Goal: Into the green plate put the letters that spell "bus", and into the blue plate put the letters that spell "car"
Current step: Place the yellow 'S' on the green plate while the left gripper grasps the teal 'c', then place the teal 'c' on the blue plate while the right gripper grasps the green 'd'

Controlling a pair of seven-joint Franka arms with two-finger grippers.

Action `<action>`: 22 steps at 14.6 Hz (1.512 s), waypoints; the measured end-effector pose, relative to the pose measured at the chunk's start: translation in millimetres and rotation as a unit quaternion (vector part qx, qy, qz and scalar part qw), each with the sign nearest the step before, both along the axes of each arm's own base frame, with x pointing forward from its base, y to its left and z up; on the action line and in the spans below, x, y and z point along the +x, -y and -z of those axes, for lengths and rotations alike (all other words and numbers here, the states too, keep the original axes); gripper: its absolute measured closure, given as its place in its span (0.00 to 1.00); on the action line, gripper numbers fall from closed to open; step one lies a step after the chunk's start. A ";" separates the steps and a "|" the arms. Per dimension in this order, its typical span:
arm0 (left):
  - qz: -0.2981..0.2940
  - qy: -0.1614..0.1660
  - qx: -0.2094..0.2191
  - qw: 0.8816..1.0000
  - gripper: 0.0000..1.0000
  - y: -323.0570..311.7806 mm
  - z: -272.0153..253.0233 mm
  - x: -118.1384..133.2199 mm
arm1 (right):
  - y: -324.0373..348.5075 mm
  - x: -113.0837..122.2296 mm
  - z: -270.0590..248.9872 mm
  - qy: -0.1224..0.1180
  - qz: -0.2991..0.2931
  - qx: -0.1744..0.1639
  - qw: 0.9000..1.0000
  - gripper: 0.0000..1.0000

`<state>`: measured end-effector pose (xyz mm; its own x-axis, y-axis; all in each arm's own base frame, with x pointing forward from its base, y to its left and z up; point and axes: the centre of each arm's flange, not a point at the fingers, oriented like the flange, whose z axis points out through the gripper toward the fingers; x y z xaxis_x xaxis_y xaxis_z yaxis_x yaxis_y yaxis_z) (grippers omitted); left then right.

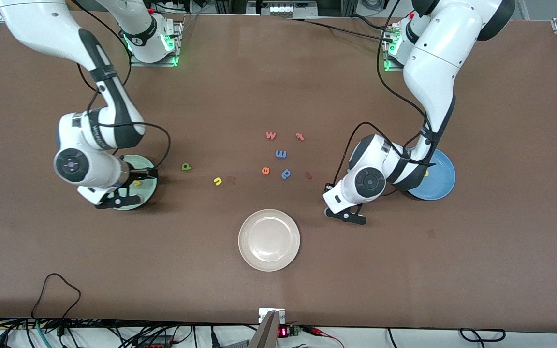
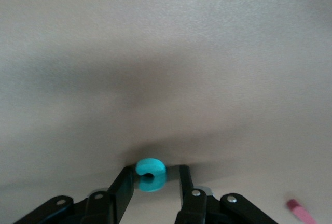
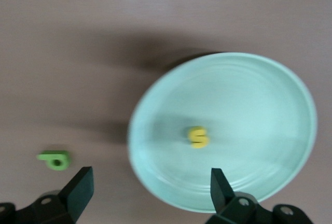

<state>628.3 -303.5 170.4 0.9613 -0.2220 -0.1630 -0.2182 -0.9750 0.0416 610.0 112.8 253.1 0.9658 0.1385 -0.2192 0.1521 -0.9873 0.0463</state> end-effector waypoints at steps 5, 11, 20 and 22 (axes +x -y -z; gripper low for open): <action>-0.006 0.008 0.014 1.000 0.60 4.4 -1.1 -1.1 | -57.6 -37.1 30.3 0.020 0.011 0.004 1.000 0.13; -0.008 0.011 0.015 1.000 0.75 2.2 -3.4 2.1 | -73.2 -56.4 46.3 0.033 0.030 0.004 0.999 0.33; -0.049 -0.053 0.051 0.996 0.75 -190.8 -87.0 39.7 | -87.6 -64.9 65.0 0.038 0.025 0.009 0.999 0.37; -0.061 -0.081 0.050 0.994 0.75 -242.4 -72.1 25.0 | -87.8 -65.2 70.2 0.038 0.025 0.010 0.999 0.37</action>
